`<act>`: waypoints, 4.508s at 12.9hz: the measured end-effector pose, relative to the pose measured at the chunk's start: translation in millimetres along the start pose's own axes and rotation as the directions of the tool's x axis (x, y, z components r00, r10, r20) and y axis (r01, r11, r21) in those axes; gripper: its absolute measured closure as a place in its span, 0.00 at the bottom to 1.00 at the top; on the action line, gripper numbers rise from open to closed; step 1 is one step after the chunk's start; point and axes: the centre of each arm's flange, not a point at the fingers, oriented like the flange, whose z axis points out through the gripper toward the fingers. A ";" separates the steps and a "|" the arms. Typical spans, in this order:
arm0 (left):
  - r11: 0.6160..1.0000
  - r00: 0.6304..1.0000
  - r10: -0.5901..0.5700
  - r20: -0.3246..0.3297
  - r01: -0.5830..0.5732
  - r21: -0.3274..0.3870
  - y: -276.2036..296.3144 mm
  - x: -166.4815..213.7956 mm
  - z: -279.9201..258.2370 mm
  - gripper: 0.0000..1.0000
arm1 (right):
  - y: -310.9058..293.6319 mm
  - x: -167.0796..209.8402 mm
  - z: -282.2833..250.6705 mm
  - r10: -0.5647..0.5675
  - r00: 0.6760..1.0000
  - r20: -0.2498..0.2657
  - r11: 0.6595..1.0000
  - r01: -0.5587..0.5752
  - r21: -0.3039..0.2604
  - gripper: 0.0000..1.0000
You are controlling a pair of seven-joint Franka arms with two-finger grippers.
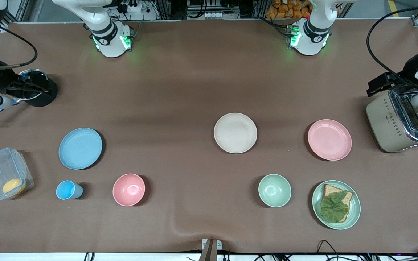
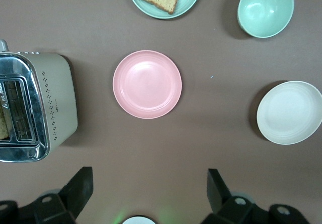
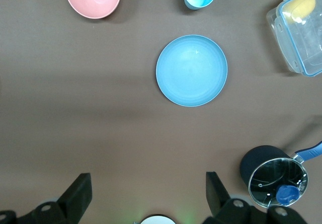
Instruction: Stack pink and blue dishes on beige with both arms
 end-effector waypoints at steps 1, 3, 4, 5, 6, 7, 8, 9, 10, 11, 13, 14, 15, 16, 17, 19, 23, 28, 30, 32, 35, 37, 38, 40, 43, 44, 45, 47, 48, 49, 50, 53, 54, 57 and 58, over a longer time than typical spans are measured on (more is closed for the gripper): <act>1.000 1.000 -0.003 0.017 0.003 0.004 -1.3 9.3 15.0 0.00 | -0.1 0.0 0.0 0.000 1.000 0.000 1.000 0.000 0.000 0.00; 1.000 0.999 -0.013 0.032 0.013 0.014 -5.6 34.3 59.4 0.00 | -0.3 0.0 0.0 0.000 1.000 0.000 1.000 0.000 0.000 0.00; 1.000 0.999 -0.023 0.036 0.022 0.016 -11.2 44.7 86.3 0.00 | -0.3 0.0 0.1 -0.001 1.000 0.000 1.000 0.001 0.000 0.00; 0.999 0.999 -0.037 0.038 0.036 0.015 -19.3 51.7 113.0 0.00 | -0.4 0.0 0.1 -0.001 1.000 0.000 1.000 0.001 0.000 0.00; 0.999 0.998 -0.050 0.034 0.050 0.012 -28.8 55.8 139.2 0.00 | -0.4 0.0 0.1 -0.001 1.000 0.000 1.000 0.001 0.000 0.00; 0.998 0.998 -0.062 0.024 0.062 0.008 -37.6 57.2 164.2 0.00 | -0.5 0.0 0.1 -0.001 1.000 0.000 1.000 0.001 0.000 0.00; 0.997 0.997 -0.071 0.010 0.071 0.004 -45.0 57.0 188.1 0.00 | -0.5 0.0 0.1 -0.001 1.000 0.000 1.000 0.001 0.000 0.00; 0.997 0.997 -0.077 -0.001 0.077 0.001 -49.5 54.8 213.2 0.00 | -0.6 0.1 0.1 -0.001 1.000 0.000 1.000 0.001 0.000 0.00; 0.997 0.997 -0.082 -0.003 0.082 -0.001 -52.7 51.5 236.6 0.00 | -0.6 0.1 0.2 -0.001 1.000 0.000 1.000 0.001 0.000 0.00; 0.996 0.996 -0.090 0.003 0.090 -0.002 -57.6 48.4 259.7 0.00 | -0.8 0.2 0.2 -0.001 1.000 0.000 1.000 0.001 0.000 0.00; 0.994 0.994 -0.109 0.021 0.109 -0.007 -79.2 50.1 303.0 0.00 | -1.5 0.2 0.3 -0.003 1.000 0.000 1.000 0.003 0.000 0.00; 0.995 0.995 -0.096 0.021 0.097 -0.013 -94.0 54.3 323.3 0.00 | -2.1 0.3 0.5 -0.004 1.000 0.000 1.000 0.004 0.000 0.00; 0.996 0.996 -0.087 0.022 0.087 -0.019 -108.0 57.9 342.1 0.00 | -2.5 0.3 0.6 -0.004 1.000 0.000 1.000 0.004 -0.001 0.00; 0.996 0.996 -0.085 0.022 0.086 -0.024 -120.8 60.4 359.6 0.00 | -2.6 0.4 0.7 -0.005 1.000 0.001 1.000 0.005 -0.001 0.00; 0.996 0.996 -0.086 0.023 0.086 -0.028 -128.7 62.0 374.3 0.00 | -2.7 0.4 0.7 -0.005 1.000 0.001 1.000 0.005 -0.001 0.00; 0.996 0.996 -0.085 0.029 0.086 -0.032 -129.8 63.3 391.0 0.00 | -2.8 0.6 0.9 -0.005 1.000 0.001 1.000 0.005 -0.001 0.00; 0.996 0.996 -0.079 0.033 0.080 -0.035 -126.1 64.3 403.0 0.00 | -4.9 1.6 1.1 -0.009 1.000 -0.003 1.000 0.009 -0.001 0.00; 0.996 0.996 -0.081 0.033 0.082 -0.037 -126.6 65.6 417.3 0.09 | -8.7 11.1 10.9 -0.016 1.000 -0.007 1.000 0.016 -0.002 0.00; 0.996 0.996 -0.085 0.031 0.086 -0.038 -128.9 66.0 420.3 0.10 | -5.0 34.5 39.1 -0.009 1.000 -0.010 1.000 0.009 -0.001 0.00; 0.995 0.996 -0.087 0.028 0.088 -0.038 -130.0 66.8 419.9 0.15 | 6.9 63.4 83.9 0.010 1.000 0.019 1.000 -0.010 0.003 0.00; 0.995 0.996 -0.087 0.026 0.088 -0.039 -129.8 67.6 419.4 0.44 | 55.6 103.5 173.3 0.083 0.995 0.060 0.996 -0.084 0.008 0.00; 0.995 0.996 -0.086 0.025 0.087 -0.039 -129.7 68.1 419.2 0.68 | 96.0 116.5 230.0 0.133 0.987 0.093 0.991 -0.135 0.017 0.00; 0.996 0.996 -0.085 0.021 0.086 -0.039 -129.6 69.1 418.0 0.80 | 103.3 118.7 243.6 0.142 0.984 0.107 0.989 -0.145 0.019 0.00; 0.997 0.998 -0.060 -0.010 0.060 -0.039 -128.1 75.1 401.0 0.92 | 97.8 120.6 246.0 0.133 0.985 0.109 0.991 -0.136 0.020 0.00; 0.999 0.997 -0.011 -0.074 0.008 -0.043 -107.8 82.3 334.9 0.95 | 91.6 122.2 242.4 0.124 0.987 0.103 0.992 -0.127 0.020 0.00; 0.999 0.996 0.011 -0.092 -0.016 -0.050 -91.6 83.0 304.9 0.95 | 92.1 122.1 242.7 0.125 0.987 0.103 0.992 -0.127 0.020 0.00; 0.997 0.993 0.036 -0.109 -0.043 -0.061 -71.8 83.3 274.6 0.95 | 92.2 122.1 242.9 0.125 0.987 0.104 0.992 -0.127 0.020 0.00; 0.992 0.987 0.080 -0.139 -0.093 -0.087 -28.1 85.5 222.8 0.95 | 92.2 122.1 242.9 0.125 0.987 0.104 0.992 -0.127 0.020 0.00; 0.989 0.984 0.099 -0.150 -0.115 -0.098 -5.0 86.7 206.7 0.95 | 92.2 122.1 242.9 0.125 0.987 0.104 0.992 -0.127 0.020 0.00; 0.986 0.982 0.109 -0.152 -0.126 -0.109 19.7 85.9 200.2 0.95 | 92.1 122.1 243.0 0.125 0.987 0.104 0.992 -0.127 0.020 0.00; 0.983 0.983 0.119 -0.142 -0.137 -0.120 46.7 83.1 203.2 0.95 | 92.0 122.1 243.0 0.124 0.987 0.104 0.992 -0.127 0.020 0.00; 0.976 0.984 0.155 -0.091 -0.167 -0.141 114.6 75.2 233.1 0.95 | 91.9 122.1 243.2 0.124 0.987 0.104 0.992 -0.127 0.020 0.00; 0.976 0.986 0.150 -0.079 -0.160 -0.146 128.5 73.7 240.0 0.95 | 91.7 122.0 244.0 0.124 0.987 0.105 0.992 -0.127 0.020 0.00; 0.979 0.990 0.125 -0.065 -0.134 -0.155 157.3 69.3 246.4 0.95 | 95.9 126.2 258.5 0.129 0.989 0.078 0.991 -0.131 0.019 0.00; 0.980 0.991 0.113 -0.067 -0.123 -0.158 165.9 67.1 247.3 0.95 | 99.9 127.6 271.2 0.129 0.989 0.073 0.991 -0.131 0.019 0.00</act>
